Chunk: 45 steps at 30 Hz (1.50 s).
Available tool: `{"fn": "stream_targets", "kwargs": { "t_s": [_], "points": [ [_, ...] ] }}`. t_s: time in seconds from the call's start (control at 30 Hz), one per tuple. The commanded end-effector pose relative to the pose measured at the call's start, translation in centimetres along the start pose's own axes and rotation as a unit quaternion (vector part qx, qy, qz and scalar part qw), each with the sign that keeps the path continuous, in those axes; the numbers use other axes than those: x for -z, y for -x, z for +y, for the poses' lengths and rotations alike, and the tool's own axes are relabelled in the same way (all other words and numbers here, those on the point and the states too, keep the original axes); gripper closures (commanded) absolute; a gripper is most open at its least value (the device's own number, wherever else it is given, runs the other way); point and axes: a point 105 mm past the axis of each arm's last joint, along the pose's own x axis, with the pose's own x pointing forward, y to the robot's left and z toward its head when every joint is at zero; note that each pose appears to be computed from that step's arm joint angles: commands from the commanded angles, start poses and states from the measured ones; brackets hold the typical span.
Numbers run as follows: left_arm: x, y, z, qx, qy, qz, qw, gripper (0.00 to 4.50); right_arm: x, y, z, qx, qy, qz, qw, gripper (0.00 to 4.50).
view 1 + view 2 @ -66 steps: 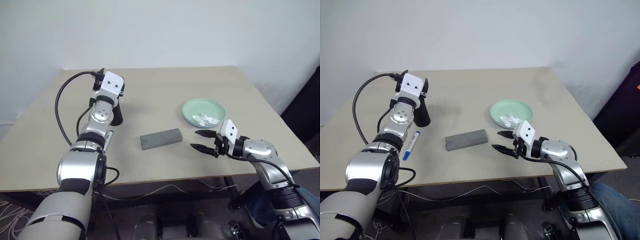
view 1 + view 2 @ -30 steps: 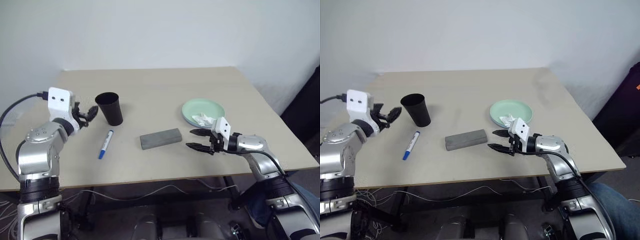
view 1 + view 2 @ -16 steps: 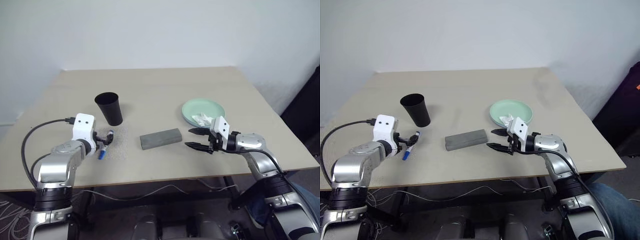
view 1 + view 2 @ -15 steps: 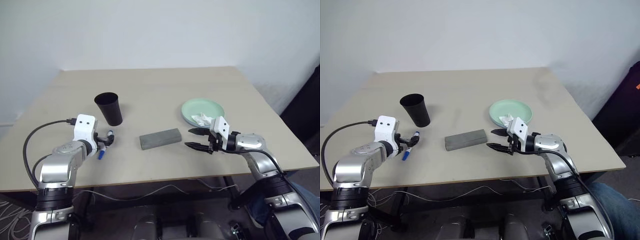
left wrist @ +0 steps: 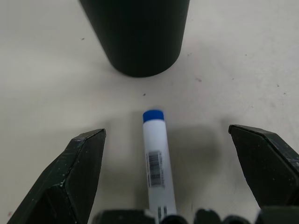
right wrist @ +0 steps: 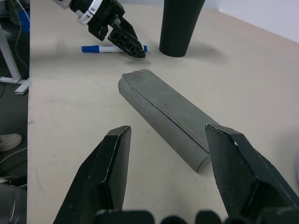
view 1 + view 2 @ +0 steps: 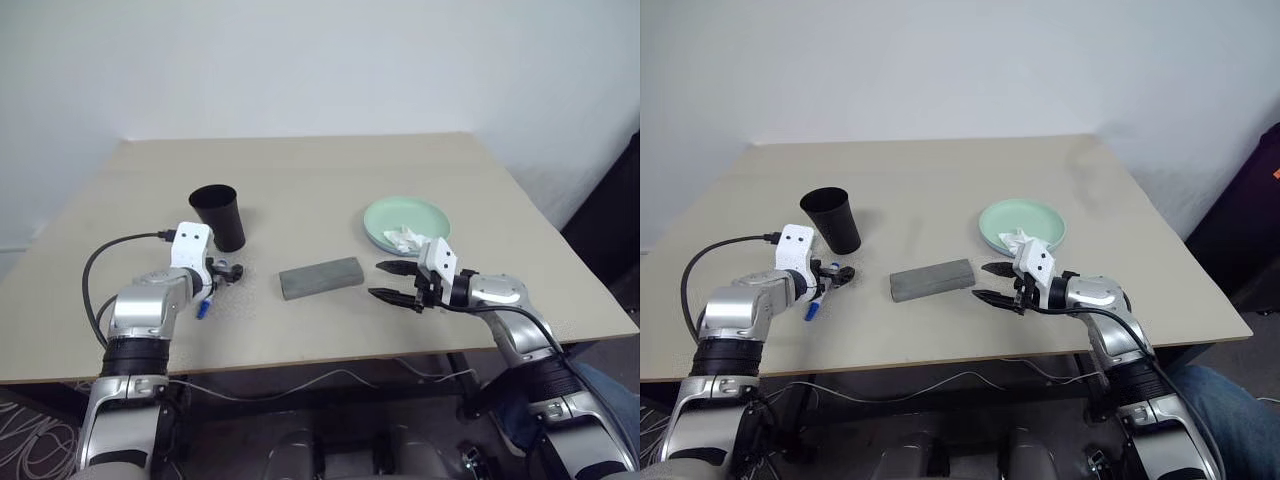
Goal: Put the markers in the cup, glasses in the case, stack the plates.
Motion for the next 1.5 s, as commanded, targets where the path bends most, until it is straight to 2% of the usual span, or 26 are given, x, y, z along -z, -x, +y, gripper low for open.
{"fn": "stream_targets", "kwargs": {
  "t_s": [0.03, 0.33, 0.37, 0.47, 0.73, 0.83, 1.07, 1.27, 1.43, 1.5],
  "points": [
    [-1.6, 0.0, 0.3, -0.005, -0.018, -0.016, 1.0, 0.02, -1.7, 0.2, -0.3, 0.012, 0.03, -0.022, 0.999, 1.75],
    [-1.4, -0.4, 0.4, -0.008, -0.01, -0.005, 1.0, 0.02, -1.4, 0.6, -0.1, 0.022, 0.027, -0.02, 0.999, 1.75],
    [-1.4, -0.4, 0.4, -0.007, -0.009, -0.005, 1.0, 0.18, -1.4, 0.6, -0.1, 0.022, 0.027, -0.02, 0.999, 1.75],
    [-1.5, -0.4, 0.2, -0.006, -0.007, -0.006, 1.0, 0.93, -1.4, 0.5, -0.1, 0.022, 0.026, -0.02, 0.999, 1.75],
    [-1.8, -0.3, 0.2, -0.008, -0.003, -0.014, 1.0, 3.71, -1.4, 0.6, -0.2, 0.022, 0.027, -0.018, 0.999, 1.75],
    [-2.2, -0.1, -0.1, -0.004, -0.005, -0.021, 1.0, 3.71, -1.4, 0.6, -0.2, 0.022, 0.028, -0.018, 0.999, 1.75],
    [-4.8, 1.0, -3.9, 0.077, -0.064, -0.078, 0.992, 3.71, -1.5, 0.5, -0.4, 0.02, 0.03, -0.016, 0.999, 1.75],
    [-6.4, 2.2, -7.2, 0.156, -0.137, -0.131, 0.969, 3.71, -1.6, 0.5, -0.7, 0.021, 0.032, -0.016, 0.999, 1.75],
    [-6.7, 1.5, -5.7, 0.111, -0.096, -0.124, 0.981, 3.71, -1.7, 0.5, -0.8, 0.024, 0.033, -0.017, 0.999, 1.75],
    [-6.6, 1.3, -4.7, 0.087, -0.065, -0.122, 0.987, 3.34, -1.6, 0.6, -0.7, 0.025, 0.033, -0.016, 0.999, 1.75]
  ]
}}
